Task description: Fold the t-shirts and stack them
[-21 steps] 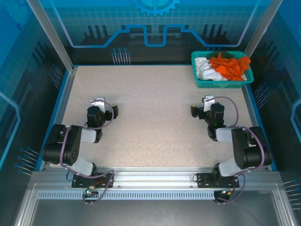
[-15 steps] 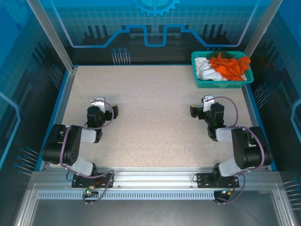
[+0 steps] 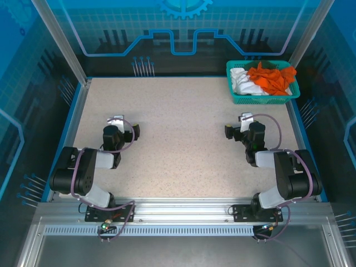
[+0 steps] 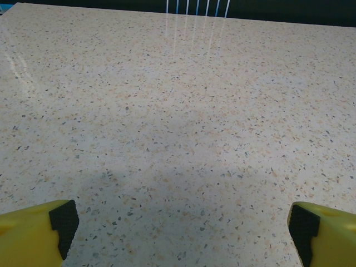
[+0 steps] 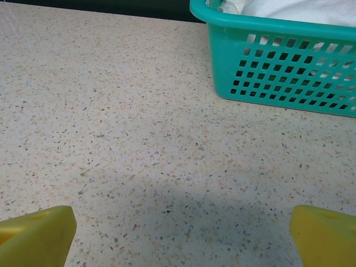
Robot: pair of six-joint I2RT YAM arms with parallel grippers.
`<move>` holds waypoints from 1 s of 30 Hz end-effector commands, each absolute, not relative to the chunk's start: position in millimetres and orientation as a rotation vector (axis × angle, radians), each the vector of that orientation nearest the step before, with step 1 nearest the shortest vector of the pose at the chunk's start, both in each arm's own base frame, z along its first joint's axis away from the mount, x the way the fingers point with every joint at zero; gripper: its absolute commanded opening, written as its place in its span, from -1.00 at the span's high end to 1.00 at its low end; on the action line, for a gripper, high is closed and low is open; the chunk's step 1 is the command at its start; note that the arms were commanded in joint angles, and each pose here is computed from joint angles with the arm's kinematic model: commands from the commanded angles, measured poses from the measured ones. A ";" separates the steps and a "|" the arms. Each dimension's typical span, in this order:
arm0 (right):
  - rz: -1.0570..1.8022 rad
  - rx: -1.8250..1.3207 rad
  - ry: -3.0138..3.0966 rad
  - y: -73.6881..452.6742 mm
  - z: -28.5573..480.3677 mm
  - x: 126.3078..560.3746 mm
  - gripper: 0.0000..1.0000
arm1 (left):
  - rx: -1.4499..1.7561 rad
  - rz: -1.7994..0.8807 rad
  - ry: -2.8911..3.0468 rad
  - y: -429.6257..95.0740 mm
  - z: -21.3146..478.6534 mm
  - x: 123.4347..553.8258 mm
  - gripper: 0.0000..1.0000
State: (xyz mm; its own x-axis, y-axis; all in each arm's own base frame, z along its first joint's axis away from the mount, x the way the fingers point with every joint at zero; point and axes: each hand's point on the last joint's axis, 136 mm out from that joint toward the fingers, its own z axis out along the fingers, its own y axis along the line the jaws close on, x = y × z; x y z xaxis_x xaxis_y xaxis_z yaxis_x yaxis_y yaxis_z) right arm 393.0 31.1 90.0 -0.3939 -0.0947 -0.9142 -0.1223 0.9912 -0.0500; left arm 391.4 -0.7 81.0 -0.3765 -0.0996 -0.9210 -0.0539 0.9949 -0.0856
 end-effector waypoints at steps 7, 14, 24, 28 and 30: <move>0.030 -0.161 1.966 30.4 94.0 397.1 -1.00 | -0.093 -0.045 1.915 -0.7 93.6 397.7 -0.98; -0.018 -0.127 1.902 42.1 162.3 370.9 -1.00 | -0.033 0.208 1.825 -18.9 150.3 387.1 -0.98; -0.041 0.442 1.984 -24.4 217.1 280.3 -1.00 | -0.292 -0.331 1.508 -74.2 306.6 327.9 -0.98; 0.092 0.659 1.907 -39.4 228.0 249.9 -1.00 | -0.412 -0.456 1.590 -67.0 312.6 333.5 -0.98; 0.198 0.665 1.844 -34.3 242.0 252.5 -1.00 | -0.419 -0.521 1.618 -72.6 313.8 339.9 -0.98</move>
State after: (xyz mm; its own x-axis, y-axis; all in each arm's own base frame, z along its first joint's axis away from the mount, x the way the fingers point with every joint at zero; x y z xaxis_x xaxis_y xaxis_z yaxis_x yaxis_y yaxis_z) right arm 265.5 -34.7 256.3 -0.2054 0.3826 -0.9008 0.3007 0.9006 0.3139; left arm 332.7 -63.5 346.0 0.0673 -0.4612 -0.8847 0.0577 0.8871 -0.4580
